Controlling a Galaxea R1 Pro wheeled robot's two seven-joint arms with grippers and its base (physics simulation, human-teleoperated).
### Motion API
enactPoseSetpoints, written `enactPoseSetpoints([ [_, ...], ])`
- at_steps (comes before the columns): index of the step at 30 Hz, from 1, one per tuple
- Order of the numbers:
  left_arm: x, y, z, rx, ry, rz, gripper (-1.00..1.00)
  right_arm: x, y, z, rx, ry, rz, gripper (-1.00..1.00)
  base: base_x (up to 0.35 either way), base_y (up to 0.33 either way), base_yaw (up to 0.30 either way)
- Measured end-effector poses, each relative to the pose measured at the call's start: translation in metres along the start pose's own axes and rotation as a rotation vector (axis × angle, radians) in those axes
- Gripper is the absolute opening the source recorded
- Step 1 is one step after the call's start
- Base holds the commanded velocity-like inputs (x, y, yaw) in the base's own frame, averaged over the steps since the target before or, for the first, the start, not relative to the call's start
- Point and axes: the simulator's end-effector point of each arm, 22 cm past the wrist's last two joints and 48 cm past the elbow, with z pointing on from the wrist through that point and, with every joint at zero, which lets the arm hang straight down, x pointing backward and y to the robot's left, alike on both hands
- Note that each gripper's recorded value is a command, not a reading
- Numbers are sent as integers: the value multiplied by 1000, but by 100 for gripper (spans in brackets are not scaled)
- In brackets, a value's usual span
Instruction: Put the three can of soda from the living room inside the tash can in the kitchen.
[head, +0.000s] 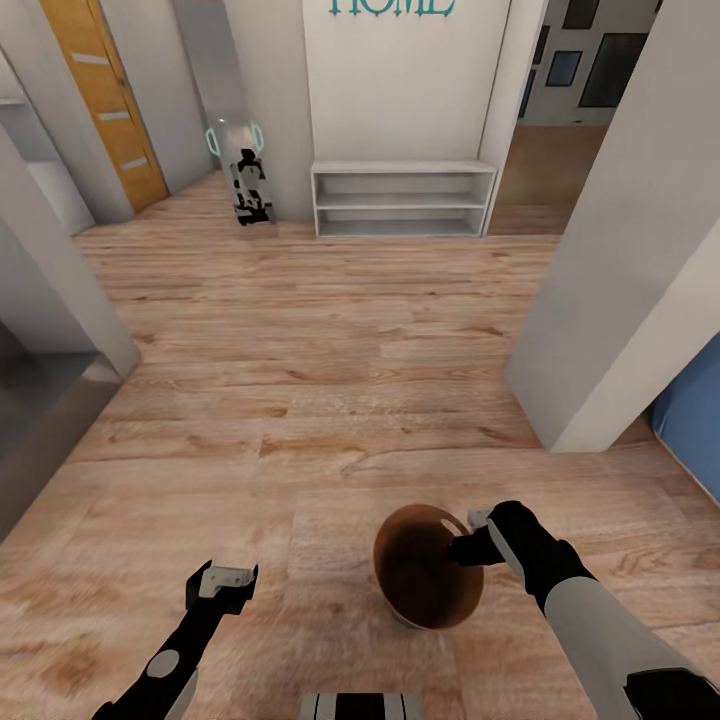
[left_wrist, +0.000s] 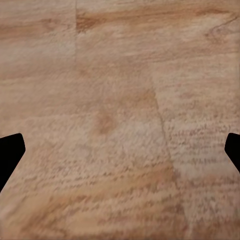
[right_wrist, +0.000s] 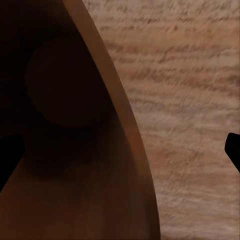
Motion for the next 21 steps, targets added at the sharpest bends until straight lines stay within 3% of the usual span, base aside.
enactPoseSetpoints([
  [21,14,-1,2,1,25,0,100,8,0,12,-4,24,2,100,0,0,0],
])
